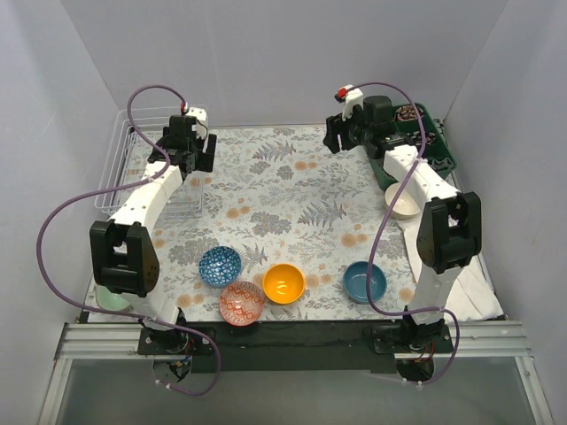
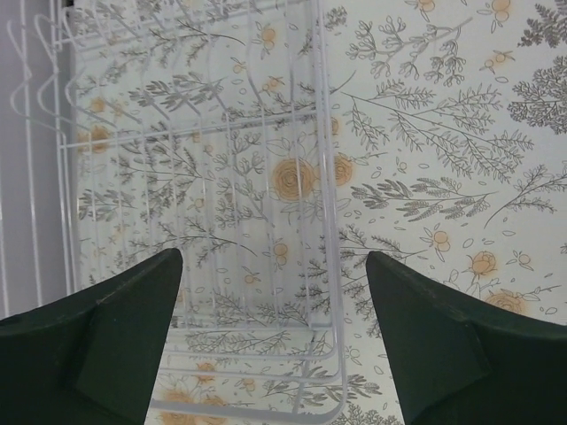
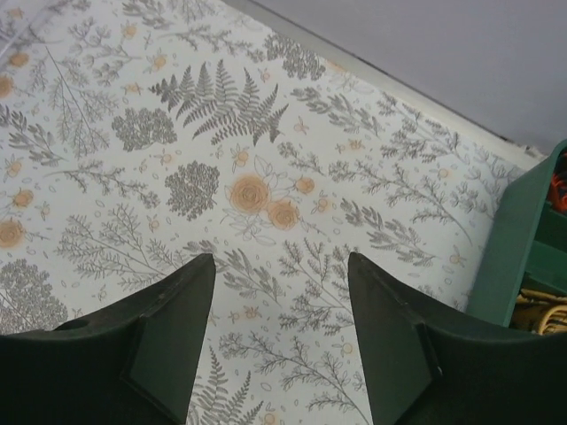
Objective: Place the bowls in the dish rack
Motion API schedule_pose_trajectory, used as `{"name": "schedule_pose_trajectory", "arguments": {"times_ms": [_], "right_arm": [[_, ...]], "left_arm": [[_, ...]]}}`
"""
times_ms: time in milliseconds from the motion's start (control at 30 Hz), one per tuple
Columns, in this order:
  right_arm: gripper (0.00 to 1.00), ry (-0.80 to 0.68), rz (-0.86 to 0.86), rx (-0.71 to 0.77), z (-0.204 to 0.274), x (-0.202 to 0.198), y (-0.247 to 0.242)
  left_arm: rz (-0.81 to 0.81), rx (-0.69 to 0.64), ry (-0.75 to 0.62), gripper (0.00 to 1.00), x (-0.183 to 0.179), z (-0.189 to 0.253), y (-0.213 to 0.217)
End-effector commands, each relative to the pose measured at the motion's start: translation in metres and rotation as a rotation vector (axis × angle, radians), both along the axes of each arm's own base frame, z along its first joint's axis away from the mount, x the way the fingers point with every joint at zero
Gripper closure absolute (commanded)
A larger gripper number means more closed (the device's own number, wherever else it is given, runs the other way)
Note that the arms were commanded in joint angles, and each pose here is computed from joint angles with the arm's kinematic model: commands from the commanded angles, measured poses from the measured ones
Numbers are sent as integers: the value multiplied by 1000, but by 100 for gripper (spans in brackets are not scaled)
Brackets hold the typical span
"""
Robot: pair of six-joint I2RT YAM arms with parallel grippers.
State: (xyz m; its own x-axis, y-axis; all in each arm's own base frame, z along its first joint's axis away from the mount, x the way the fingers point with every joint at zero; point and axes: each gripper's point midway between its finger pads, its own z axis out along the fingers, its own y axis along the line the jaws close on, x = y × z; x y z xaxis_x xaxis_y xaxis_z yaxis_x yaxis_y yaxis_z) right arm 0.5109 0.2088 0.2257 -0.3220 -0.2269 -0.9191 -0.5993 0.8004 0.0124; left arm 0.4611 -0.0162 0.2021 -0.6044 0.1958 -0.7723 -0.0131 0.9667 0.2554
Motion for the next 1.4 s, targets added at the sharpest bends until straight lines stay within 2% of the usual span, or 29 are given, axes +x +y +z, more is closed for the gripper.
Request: {"name": "schedule_pose_trajectory", "arguments": {"times_ms": [0,167,267,300,433,500,533,633,933,1367], "right_arm": [[31,-5,-17,5,17,-14,-8],[32,-16,-32,-17,20,-24,-16],[32,-21,-50,-29,21,-31,-22],[32,-22,-52,-30,21,-32,-23],[32,-12,-58,-29,16,-40,-26],[32,-15,-63,-34,15,-42,-28],[33,-20,-63,-38,15,-42,-28],[33,-21,-72,-51,12,-44,-32],[33,-28,-109,-103,7,-49,-55],[34,-34,-183,-136,12,-69,-100]], "left_arm": [[-6,-32,21,16,6,-6,-6],[11,-75,68,24,14,-30,-12],[0,-91,79,32,21,-35,-21],[-3,-86,90,37,21,-38,-22],[-8,-83,131,69,18,-51,-23],[0,-86,149,76,15,-56,-24],[-4,-92,156,88,15,-57,-26],[-13,-118,164,100,12,-56,-35],[-143,-138,198,100,-7,-63,-120],[-385,-264,167,100,-8,-60,-297]]}}
